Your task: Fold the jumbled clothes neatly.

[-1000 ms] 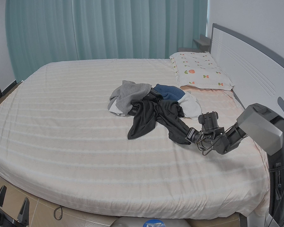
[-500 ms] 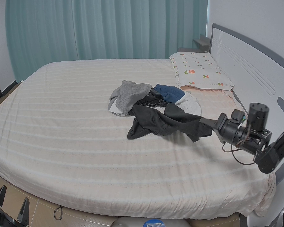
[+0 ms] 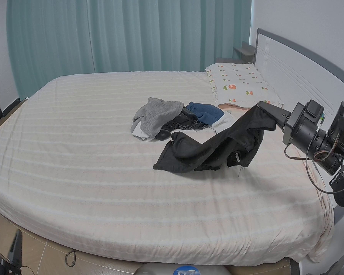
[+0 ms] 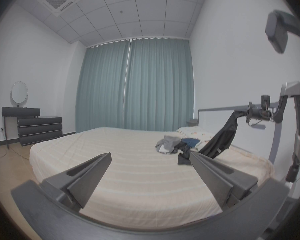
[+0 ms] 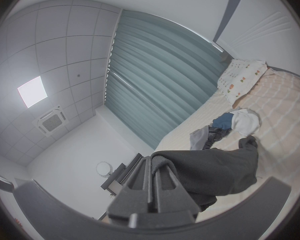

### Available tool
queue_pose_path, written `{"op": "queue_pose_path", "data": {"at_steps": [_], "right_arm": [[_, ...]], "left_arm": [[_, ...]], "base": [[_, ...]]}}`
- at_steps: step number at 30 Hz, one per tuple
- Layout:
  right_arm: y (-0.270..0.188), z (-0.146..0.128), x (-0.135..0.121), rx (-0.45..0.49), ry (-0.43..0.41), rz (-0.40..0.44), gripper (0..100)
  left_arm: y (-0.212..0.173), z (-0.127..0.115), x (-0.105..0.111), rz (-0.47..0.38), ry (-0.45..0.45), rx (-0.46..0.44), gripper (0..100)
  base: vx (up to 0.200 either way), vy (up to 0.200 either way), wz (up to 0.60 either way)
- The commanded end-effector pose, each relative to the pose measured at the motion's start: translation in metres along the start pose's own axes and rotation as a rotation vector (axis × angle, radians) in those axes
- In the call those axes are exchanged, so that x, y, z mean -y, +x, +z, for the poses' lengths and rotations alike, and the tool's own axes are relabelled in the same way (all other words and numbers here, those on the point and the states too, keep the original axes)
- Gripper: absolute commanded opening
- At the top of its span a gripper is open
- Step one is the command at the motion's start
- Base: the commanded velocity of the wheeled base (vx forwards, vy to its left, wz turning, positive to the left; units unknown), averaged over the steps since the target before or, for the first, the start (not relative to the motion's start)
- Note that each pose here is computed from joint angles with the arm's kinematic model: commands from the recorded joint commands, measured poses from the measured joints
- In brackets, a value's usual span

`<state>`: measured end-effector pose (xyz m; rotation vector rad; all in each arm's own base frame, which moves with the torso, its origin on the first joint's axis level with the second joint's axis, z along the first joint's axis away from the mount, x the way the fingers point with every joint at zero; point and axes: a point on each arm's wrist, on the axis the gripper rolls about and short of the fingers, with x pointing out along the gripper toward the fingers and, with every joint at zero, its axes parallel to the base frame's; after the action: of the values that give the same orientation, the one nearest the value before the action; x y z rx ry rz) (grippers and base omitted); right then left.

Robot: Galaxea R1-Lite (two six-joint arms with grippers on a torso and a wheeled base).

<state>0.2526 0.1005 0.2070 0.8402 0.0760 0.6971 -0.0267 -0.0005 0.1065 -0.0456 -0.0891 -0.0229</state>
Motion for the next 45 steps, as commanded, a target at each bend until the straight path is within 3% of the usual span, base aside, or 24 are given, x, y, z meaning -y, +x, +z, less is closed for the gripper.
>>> {"op": "queue_pose_path", "data": {"at_steps": [1,4,7,10,13,17,19,25,26,27,28,32,36,45], "right_arm": [[-0.004,0.010,-0.046,0.036,-0.041,0.160,0],[-0.003,0.000,-0.051,-0.015,-0.076,0.157,0],[0.000,-0.005,-0.048,-0.039,-0.135,0.125,0],[0.003,0.000,-0.052,-0.022,-0.141,0.133,0],[0.006,0.002,-0.052,-0.028,-0.138,0.122,0],[0.006,0.001,-0.052,-0.033,-0.136,0.118,0],[0.006,0.005,-0.051,-0.019,-0.140,0.114,0],[0.007,0.006,-0.047,-0.016,-0.142,0.099,0],[0.008,0.006,-0.046,-0.009,-0.142,0.095,0],[0.008,0.006,-0.046,-0.009,-0.142,0.095,0],[0.009,0.008,-0.047,0.009,-0.144,0.089,0],[0.009,0.011,-0.047,0.025,-0.147,0.079,0],[0.008,0.014,-0.045,0.034,-0.150,0.071,0],[0.007,0.020,-0.040,0.058,-0.159,0.057,0]], "left_arm": [[0.042,0.080,0.006,-0.135,-0.057,-0.078,100],[0.082,0.079,0.007,-0.177,-0.021,-0.226,100],[0.126,0.071,0.013,-0.242,-0.021,-0.322,100],[0.159,0.059,0.026,-0.306,-0.044,-0.400,100],[0.193,0.036,0.048,-0.370,-0.062,-0.494,100],[0.221,0.016,0.066,-0.383,-0.044,-0.574,100],[0.248,-0.010,0.090,-0.387,-0.059,-0.653,100],[0.293,-0.060,0.131,-0.380,-0.084,-0.681,100],[0.303,-0.079,0.140,-0.376,-0.075,-0.687,100],[0.303,-0.079,0.140,-0.376,-0.075,-0.687,100],[0.318,-0.104,0.153,-0.369,-0.064,-0.673,100],[0.339,-0.140,0.173,-0.352,-0.063,-0.610,100],[0.351,-0.159,0.189,-0.376,-0.057,-0.590,100],[0.372,-0.179,0.227,-0.426,-0.049,-0.572,100]], "base": [[0.000,0.000,0.00],[0.000,0.000,0.00],[0.000,0.000,0.00],[0.000,0.000,0.00],[0.000,0.000,0.00],[0.000,0.000,0.00],[0.000,0.000,0.00],[0.000,0.000,0.00],[0.000,0.000,0.00],[0.000,0.000,0.00],[0.000,0.000,0.00],[0.000,0.000,0.00],[0.000,0.000,0.00],[0.000,0.000,0.00]]}}
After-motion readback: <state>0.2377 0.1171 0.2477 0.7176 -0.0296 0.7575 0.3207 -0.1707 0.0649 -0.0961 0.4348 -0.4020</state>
